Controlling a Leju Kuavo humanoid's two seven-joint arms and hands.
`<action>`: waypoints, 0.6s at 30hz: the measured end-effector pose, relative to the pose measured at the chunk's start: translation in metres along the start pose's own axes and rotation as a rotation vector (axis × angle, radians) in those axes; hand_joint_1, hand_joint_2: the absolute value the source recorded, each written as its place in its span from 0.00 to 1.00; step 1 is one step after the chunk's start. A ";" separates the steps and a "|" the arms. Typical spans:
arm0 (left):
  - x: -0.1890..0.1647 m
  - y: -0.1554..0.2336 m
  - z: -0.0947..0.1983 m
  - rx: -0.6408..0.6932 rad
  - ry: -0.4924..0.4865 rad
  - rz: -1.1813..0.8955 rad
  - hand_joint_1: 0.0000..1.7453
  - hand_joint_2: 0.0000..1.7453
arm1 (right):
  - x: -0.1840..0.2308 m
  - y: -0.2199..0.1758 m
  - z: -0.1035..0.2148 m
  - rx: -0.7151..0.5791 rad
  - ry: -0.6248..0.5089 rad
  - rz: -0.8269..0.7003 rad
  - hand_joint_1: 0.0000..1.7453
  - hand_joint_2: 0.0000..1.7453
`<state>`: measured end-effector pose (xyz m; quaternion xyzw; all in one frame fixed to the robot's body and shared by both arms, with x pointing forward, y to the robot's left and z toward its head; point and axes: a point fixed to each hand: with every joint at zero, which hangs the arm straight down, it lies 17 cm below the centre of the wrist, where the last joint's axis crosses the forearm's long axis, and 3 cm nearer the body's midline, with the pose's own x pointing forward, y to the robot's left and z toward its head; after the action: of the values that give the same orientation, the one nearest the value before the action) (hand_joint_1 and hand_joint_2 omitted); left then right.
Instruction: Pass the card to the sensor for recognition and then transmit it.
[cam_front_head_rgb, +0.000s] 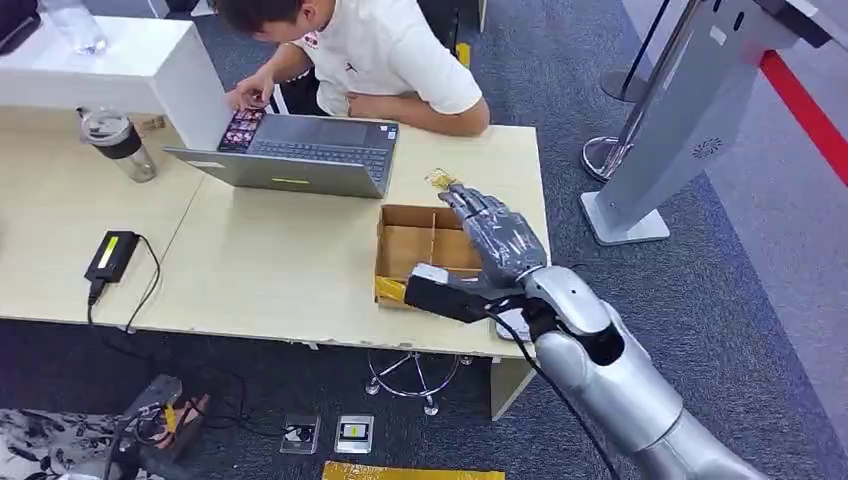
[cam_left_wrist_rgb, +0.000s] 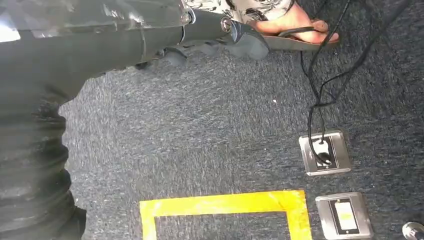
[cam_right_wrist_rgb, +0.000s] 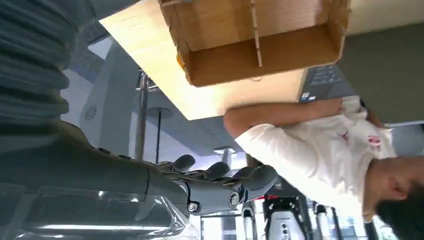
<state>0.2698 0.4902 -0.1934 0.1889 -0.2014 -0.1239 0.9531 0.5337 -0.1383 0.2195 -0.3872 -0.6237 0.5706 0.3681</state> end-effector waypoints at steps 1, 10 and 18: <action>0.000 -0.001 0.000 -0.002 0.000 -0.001 0.00 1.00 | -0.002 0.002 -0.003 0.003 0.005 -0.001 0.00 1.00; -0.001 -0.004 0.000 -0.015 0.011 -0.018 0.00 1.00 | -0.025 0.030 -0.015 0.052 0.085 0.012 0.00 1.00; 0.004 -0.004 0.000 -0.014 0.012 -0.015 0.00 1.00 | -0.033 0.056 -0.014 0.108 0.126 0.007 0.00 1.00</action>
<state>0.2728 0.4851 -0.1933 0.1843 -0.1935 -0.1315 0.9546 0.5637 -0.1591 0.1640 -0.4040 -0.5664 0.5792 0.4248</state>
